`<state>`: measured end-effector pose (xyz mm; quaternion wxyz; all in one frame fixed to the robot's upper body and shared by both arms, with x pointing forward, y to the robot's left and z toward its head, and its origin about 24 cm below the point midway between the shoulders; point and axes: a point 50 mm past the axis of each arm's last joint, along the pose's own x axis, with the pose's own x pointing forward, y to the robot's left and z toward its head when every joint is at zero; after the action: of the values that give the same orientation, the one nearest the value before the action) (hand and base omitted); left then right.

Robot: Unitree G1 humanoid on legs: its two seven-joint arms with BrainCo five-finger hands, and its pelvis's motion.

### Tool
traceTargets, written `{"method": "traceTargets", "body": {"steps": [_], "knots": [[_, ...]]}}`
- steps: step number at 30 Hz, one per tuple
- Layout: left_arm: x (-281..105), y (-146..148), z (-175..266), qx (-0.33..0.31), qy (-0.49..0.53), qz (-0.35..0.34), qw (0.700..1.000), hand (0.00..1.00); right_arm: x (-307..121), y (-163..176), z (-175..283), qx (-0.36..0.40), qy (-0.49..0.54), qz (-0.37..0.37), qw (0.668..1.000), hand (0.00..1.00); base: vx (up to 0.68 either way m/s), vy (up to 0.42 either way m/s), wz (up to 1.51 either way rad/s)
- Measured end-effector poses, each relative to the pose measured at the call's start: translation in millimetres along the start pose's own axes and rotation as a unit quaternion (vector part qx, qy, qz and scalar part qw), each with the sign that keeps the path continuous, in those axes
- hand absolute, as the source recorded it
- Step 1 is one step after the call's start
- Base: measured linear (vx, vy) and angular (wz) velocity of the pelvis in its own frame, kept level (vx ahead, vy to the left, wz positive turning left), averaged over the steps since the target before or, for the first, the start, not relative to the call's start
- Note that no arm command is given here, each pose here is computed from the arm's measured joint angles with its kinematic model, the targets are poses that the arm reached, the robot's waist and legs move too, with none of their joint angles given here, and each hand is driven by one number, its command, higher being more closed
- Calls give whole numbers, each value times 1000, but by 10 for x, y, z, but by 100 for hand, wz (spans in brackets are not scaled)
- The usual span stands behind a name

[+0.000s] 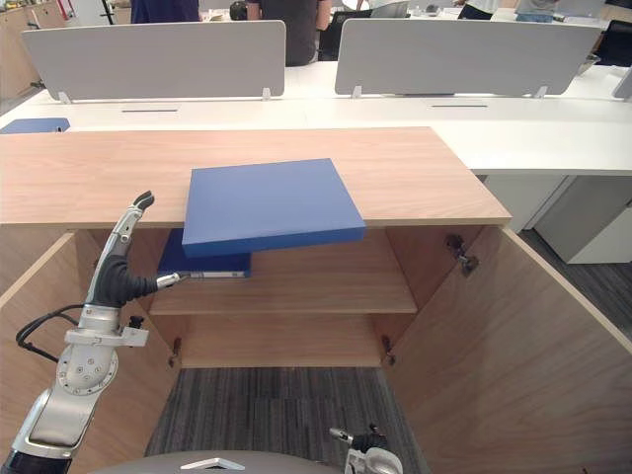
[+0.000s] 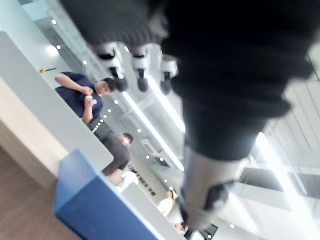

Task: Walk over to the cabinet, pick up the folder, carry it to the office cabinet, place the folder inside the office cabinet, then close the office cabinet door

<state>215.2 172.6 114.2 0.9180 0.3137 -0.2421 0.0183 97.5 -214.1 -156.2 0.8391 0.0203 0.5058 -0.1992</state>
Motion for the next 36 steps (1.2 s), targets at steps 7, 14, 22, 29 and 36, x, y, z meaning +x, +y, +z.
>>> {"method": "traceTargets", "body": {"steps": [7, 14, 22, 29, 36], "knots": [[100, -180, 97, 50, -40, -35, 997, 0, 1, -21, -7, -21, 0, 0, 1000, 0, 2, 1, 1], [180, -350, 76, 114, -53, -68, 990, 0, 12, -17, -4, -24, 4, -1, 1000, 0, 0, 0, 0], [278, -446, 42, 168, -59, -73, 981, 0, 11, -27, -16, -23, 6, -2, 1000, 0, 0, 0, 0], [311, -503, 10, 203, -56, -73, 975, 0, 7, -33, -35, -21, 9, -3, 1000, 0, 0, 0, 0], [348, -568, -73, 232, -35, -66, 970, 0, 3, -43, -52, -12, 12, -6, 1000, 0, -5, -11, -1]]}}
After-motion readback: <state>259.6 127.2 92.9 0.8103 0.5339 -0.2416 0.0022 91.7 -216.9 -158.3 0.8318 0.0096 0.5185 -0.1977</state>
